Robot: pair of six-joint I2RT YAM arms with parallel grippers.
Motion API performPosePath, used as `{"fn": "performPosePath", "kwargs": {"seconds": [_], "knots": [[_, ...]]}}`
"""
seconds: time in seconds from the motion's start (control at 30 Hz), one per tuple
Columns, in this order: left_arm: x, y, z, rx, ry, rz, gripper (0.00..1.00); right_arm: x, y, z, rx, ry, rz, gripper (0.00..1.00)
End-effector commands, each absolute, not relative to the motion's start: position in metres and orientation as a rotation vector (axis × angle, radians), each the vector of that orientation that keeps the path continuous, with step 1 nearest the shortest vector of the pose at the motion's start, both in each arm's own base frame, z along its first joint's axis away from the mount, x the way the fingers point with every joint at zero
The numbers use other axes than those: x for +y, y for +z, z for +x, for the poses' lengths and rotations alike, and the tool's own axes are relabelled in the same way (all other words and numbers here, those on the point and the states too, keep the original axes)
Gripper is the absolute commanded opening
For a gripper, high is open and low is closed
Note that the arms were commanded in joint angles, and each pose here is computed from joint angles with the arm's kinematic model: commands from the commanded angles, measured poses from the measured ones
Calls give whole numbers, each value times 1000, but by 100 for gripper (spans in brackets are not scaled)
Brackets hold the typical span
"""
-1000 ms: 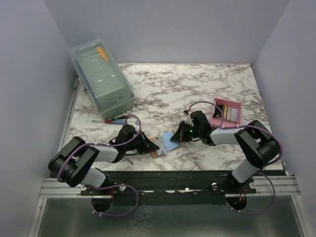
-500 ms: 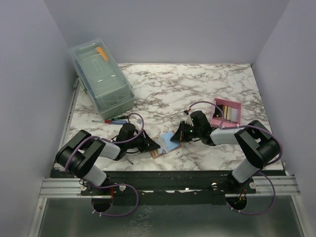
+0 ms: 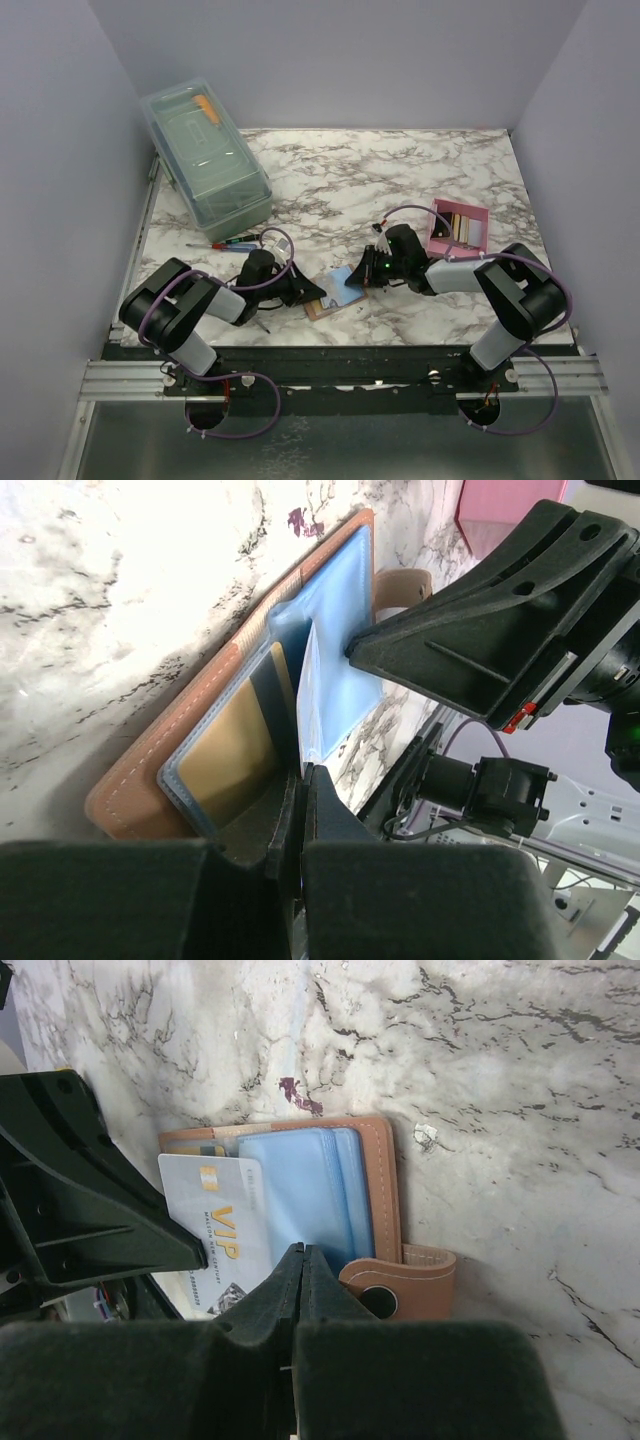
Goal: Put the credit cards into the card holder
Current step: Insert the credit card into the card holder.
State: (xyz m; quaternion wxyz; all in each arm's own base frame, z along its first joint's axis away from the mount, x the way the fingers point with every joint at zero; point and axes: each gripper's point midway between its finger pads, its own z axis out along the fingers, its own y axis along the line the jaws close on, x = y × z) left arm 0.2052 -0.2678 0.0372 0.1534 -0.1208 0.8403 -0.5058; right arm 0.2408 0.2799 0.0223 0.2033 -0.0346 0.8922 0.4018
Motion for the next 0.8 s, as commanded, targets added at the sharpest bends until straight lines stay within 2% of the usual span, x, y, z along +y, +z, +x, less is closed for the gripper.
{"fn": "performPosePath", "kwargs": {"seconds": [0.0,0.77], "knots": [[-260,32,216,2349,-1378,-374,0,272,1,231,2558,1067,-92,0],[-262,36,218,2200,-1349,-392,0,274,6,227,2540,1121,-42,0]]}}
